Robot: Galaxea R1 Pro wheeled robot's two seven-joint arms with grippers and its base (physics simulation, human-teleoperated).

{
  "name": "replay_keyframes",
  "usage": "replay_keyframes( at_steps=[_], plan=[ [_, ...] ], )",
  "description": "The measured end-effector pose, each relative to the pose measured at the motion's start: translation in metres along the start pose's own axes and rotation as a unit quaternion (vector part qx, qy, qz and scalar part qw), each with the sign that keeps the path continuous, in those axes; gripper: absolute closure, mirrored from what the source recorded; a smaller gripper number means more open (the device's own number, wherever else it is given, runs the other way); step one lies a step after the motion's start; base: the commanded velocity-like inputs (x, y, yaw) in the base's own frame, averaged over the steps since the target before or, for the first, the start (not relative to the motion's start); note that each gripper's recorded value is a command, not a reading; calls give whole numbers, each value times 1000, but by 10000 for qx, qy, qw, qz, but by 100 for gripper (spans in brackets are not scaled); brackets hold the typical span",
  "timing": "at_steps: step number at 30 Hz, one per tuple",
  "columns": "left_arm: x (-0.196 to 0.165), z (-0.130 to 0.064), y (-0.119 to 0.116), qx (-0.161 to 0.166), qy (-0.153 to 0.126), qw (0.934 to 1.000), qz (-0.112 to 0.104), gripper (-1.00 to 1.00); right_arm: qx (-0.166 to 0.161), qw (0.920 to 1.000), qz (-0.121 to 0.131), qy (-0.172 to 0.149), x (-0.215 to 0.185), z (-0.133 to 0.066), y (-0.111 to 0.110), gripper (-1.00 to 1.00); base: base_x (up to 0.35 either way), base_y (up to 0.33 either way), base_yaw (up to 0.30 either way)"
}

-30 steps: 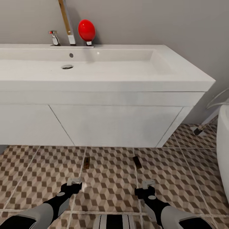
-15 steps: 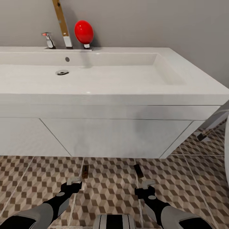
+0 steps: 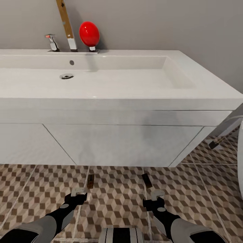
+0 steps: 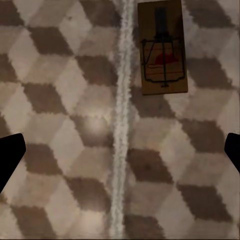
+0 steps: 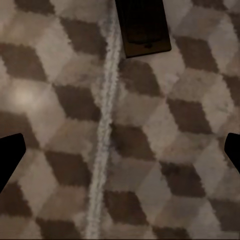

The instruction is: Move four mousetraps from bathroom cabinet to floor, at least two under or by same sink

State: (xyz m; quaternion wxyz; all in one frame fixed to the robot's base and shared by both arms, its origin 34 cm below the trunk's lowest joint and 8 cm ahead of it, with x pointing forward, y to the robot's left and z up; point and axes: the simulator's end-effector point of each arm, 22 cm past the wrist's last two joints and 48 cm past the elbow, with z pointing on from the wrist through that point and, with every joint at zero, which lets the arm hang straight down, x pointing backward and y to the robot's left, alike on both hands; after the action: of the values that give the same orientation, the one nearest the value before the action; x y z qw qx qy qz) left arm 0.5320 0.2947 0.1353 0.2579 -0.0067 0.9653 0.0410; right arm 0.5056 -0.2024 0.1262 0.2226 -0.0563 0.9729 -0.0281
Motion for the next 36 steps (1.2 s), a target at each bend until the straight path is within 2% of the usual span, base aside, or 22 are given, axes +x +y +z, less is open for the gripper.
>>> replay_keyframes(
  at_steps=[13,36],
  plan=[
    [0,0,0,0,-1,10000,-1,-100,0,10000,0,-1,0,0,0,-100,-189,0,0],
    [0,0,0,0,1,10000,0,-100,0,10000,0,-2,0,0,0,-100,-17,0,0]
  ],
)
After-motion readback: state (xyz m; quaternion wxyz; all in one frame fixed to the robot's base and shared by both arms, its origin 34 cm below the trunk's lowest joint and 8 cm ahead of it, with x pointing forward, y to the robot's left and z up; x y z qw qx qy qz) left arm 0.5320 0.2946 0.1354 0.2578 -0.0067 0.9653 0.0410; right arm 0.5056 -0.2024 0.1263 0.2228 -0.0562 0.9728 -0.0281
